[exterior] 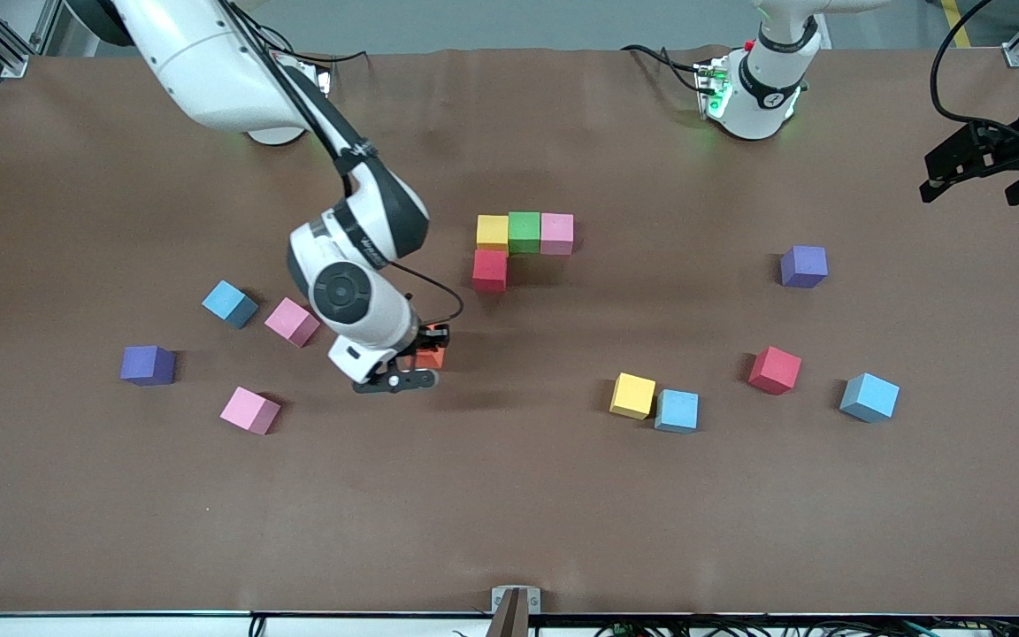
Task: Arrange 11 blocks into digit 3
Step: 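Carry the orange cube below the red cube with the right gripper, then hold the orange cube with the right gripper while the left gripper reaches yellow, then grasp the yellow cube with the left gripper, then carry the yellow cube beside orange with the left gripper while the right reaches pink, then grasp the pink cube with the right gripper while the left gripper holds yellow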
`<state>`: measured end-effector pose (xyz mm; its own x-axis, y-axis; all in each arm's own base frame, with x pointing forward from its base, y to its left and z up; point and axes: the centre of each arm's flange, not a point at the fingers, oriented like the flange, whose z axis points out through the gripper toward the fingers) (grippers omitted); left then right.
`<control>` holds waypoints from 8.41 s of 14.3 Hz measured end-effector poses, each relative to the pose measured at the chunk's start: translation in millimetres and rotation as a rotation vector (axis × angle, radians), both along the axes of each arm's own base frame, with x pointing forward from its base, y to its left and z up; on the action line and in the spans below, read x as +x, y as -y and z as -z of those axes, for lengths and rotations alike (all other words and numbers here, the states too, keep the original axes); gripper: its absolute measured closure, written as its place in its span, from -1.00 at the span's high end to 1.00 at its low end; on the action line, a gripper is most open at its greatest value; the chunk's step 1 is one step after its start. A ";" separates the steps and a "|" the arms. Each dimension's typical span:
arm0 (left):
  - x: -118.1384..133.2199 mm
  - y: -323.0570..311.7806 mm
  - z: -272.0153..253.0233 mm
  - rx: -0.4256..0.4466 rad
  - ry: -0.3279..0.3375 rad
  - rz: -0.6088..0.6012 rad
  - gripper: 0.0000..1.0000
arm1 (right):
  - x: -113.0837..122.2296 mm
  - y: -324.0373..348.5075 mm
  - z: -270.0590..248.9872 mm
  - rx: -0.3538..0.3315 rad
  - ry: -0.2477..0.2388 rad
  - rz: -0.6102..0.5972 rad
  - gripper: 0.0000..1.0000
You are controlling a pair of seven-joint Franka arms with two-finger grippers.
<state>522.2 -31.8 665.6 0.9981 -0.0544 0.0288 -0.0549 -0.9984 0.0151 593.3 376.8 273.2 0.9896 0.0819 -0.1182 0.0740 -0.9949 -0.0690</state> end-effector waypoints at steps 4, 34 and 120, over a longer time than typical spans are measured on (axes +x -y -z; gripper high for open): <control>0.8 -2.0 0.1 0.000 0.003 -0.003 1.00 | -10.0 -42.0 13.5 -0.010 -0.013 0.013 0.01; 2.4 -8.3 -3.5 -0.001 0.020 -0.015 1.00 | -68.7 -95.6 56.9 -0.058 -0.156 0.052 0.00; -57.7 452.2 439.7 0.024 -0.041 -1.704 0.07 | 47.4 278.9 -0.5 -0.075 -0.030 0.571 1.00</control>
